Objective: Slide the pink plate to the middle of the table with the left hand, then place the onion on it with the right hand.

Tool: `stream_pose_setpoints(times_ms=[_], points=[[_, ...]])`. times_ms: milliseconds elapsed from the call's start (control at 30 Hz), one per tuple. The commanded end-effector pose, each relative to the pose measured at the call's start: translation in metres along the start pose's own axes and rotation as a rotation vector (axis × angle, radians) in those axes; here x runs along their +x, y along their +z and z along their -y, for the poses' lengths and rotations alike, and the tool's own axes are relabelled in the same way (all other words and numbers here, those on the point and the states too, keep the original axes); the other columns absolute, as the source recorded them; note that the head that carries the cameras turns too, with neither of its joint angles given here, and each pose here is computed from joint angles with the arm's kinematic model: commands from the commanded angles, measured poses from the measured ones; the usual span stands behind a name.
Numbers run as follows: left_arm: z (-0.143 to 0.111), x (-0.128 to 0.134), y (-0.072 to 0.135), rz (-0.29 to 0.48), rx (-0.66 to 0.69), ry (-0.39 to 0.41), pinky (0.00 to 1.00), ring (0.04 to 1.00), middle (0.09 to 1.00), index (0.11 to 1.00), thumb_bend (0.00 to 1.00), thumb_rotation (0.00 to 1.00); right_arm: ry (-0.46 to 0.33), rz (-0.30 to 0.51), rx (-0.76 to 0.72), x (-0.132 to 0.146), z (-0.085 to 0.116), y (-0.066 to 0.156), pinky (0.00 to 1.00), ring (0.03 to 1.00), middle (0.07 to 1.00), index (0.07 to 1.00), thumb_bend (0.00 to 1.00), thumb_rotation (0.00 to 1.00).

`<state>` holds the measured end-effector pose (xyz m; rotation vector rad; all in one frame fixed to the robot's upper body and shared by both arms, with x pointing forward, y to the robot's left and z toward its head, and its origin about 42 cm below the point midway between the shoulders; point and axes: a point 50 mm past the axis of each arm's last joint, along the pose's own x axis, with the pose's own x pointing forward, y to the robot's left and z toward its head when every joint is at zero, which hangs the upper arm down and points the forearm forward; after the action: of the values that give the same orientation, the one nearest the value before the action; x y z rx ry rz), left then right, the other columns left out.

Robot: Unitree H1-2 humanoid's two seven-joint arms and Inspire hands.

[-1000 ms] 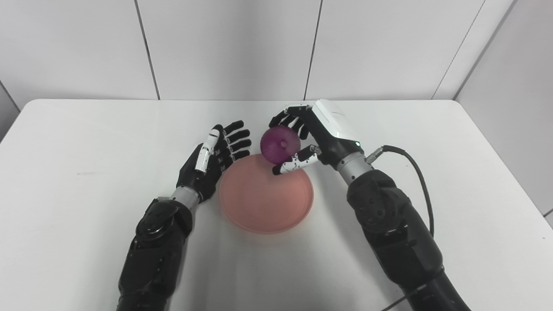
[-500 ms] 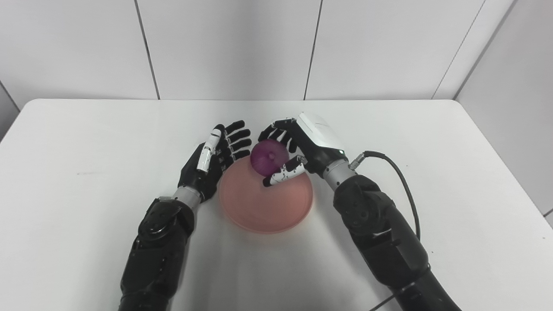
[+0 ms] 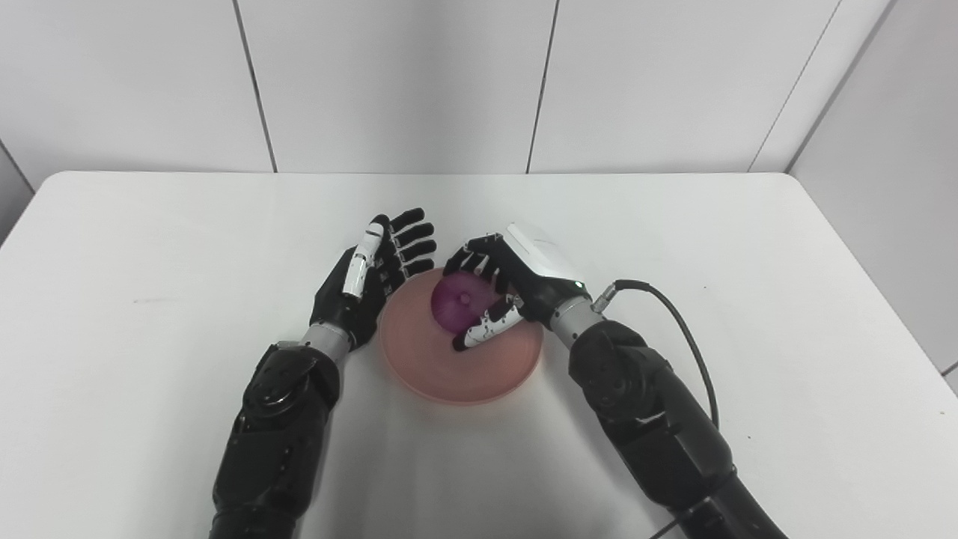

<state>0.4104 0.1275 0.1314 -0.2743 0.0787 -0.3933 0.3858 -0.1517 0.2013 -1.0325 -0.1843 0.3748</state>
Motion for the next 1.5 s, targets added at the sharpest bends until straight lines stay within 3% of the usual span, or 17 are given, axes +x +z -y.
stream_pose_setpoints(times_ms=[0,567,833,867,933,1000,1100,1333,1467], points=[[0.005,0.004,0.007,0.033,0.012,-0.011,0.78,0.811,0.813,0.782,0.35,1.0,-0.043,0.065,-0.025,0.002,0.01,0.009,0.36,0.447,0.537,0.49,0.52,0.13],[0.006,0.004,0.008,0.029,0.005,-0.011,0.78,0.81,0.813,0.787,0.35,1.0,-0.003,0.057,-0.031,-0.002,-0.002,0.007,0.32,0.412,0.519,0.49,0.52,0.14],[0.007,0.004,0.008,0.027,0.007,-0.008,0.78,0.807,0.811,0.785,0.35,1.0,-0.003,0.056,-0.028,-0.006,0.001,0.014,0.39,0.491,0.583,0.492,0.52,0.14],[0.007,0.004,0.008,0.025,0.007,-0.007,0.78,0.807,0.81,0.785,0.35,1.0,-0.004,0.054,-0.029,-0.007,0.002,0.015,0.41,0.511,0.6,0.568,0.73,0.17],[0.007,0.004,0.007,0.024,0.009,-0.009,0.78,0.809,0.812,0.787,0.35,1.0,0.005,0.044,-0.034,-0.008,0.003,0.017,0.42,0.529,0.619,0.625,0.86,0.2],[0.007,0.004,0.007,0.025,0.011,-0.011,0.78,0.809,0.812,0.787,0.35,1.0,0.019,0.037,-0.043,-0.009,0.005,0.019,0.41,0.533,0.628,0.654,0.92,0.23],[0.008,0.004,0.007,0.027,0.009,-0.009,0.77,0.806,0.81,0.785,0.35,1.0,0.046,0.028,-0.06,-0.011,0.007,0.021,0.38,0.515,0.626,0.698,0.96,0.29],[0.007,0.003,0.007,0.028,0.008,-0.01,0.78,0.809,0.811,0.784,0.35,1.0,0.088,0.031,-0.082,-0.015,0.009,0.023,0.61,0.71,0.762,0.76,1.0,0.37],[0.008,0.003,0.008,0.028,0.007,-0.008,0.77,0.806,0.81,0.784,0.35,1.0,0.092,0.034,-0.084,-0.016,0.01,0.023,0.62,0.725,0.775,0.775,1.0,0.38]])
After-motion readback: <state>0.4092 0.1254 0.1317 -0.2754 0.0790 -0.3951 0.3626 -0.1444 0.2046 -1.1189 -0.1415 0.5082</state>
